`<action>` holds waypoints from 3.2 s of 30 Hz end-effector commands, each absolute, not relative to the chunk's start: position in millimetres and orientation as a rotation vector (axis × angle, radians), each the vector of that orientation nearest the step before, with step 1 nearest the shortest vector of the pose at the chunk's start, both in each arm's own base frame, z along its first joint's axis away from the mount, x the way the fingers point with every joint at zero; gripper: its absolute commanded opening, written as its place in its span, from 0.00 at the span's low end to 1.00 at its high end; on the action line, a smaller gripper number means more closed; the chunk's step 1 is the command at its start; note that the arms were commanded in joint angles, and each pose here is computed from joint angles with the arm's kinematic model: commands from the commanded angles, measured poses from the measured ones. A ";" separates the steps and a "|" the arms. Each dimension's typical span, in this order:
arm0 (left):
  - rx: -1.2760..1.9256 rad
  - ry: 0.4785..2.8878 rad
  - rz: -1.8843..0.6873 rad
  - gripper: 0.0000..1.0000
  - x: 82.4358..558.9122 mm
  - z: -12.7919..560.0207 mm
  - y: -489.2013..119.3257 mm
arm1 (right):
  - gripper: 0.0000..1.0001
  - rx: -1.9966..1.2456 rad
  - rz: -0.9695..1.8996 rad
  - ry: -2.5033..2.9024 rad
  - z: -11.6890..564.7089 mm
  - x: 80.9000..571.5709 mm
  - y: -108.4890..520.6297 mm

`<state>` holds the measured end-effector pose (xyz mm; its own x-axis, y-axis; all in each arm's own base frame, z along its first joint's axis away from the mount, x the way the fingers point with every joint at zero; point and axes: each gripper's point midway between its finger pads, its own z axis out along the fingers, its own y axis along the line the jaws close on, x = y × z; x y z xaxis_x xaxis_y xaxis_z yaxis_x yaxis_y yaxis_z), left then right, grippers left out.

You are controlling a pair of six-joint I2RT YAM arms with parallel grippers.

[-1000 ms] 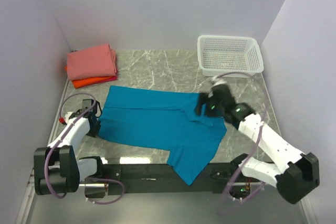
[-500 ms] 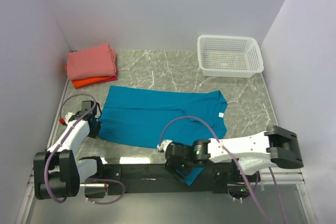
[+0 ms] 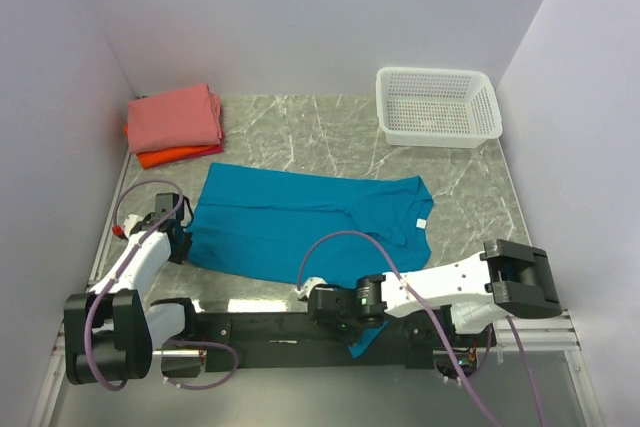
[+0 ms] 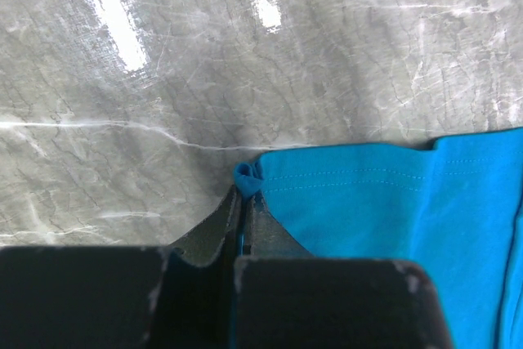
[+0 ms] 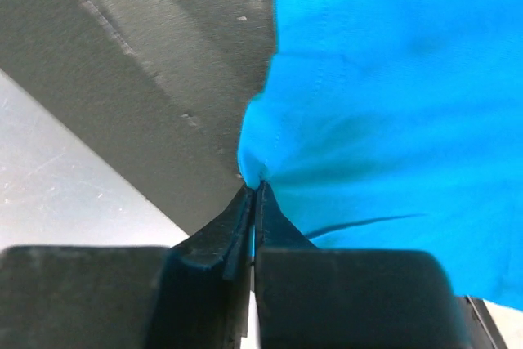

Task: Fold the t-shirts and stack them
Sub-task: Fold the tshirt

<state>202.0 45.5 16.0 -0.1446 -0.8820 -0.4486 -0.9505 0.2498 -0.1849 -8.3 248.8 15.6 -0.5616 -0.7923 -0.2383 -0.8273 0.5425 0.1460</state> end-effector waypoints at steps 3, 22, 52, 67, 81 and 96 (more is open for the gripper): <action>-1.652 2.099 0.164 0.01 202.2 19.2 39.9 | 0.00 -1.278 0.101 2.606 17.7 22.7 227.2; -1.592 1.996 0.028 0.01 249.3 80.5 40.4 | 0.00 -0.609 0.426 2.636 108.0 147.5 199.8; -1.536 1.969 -0.056 0.01 362.7 92.3 43.4 | 0.00 -0.296 0.119 2.418 166.0 311.3 157.9; -1.469 1.967 -0.012 0.99 381.8 124.8 52.2 | 0.48 -0.104 -0.181 2.384 141.4 419.3 129.2; -1.157 2.104 -0.179 0.99 396.3 137.3 -18.3 | 0.78 0.132 0.422 2.480 100.5 306.1 164.6; -1.079 2.562 -0.079 0.99 310.9 8.9 -56.9 | 0.78 0.082 0.384 2.701 21.1 352.4 203.5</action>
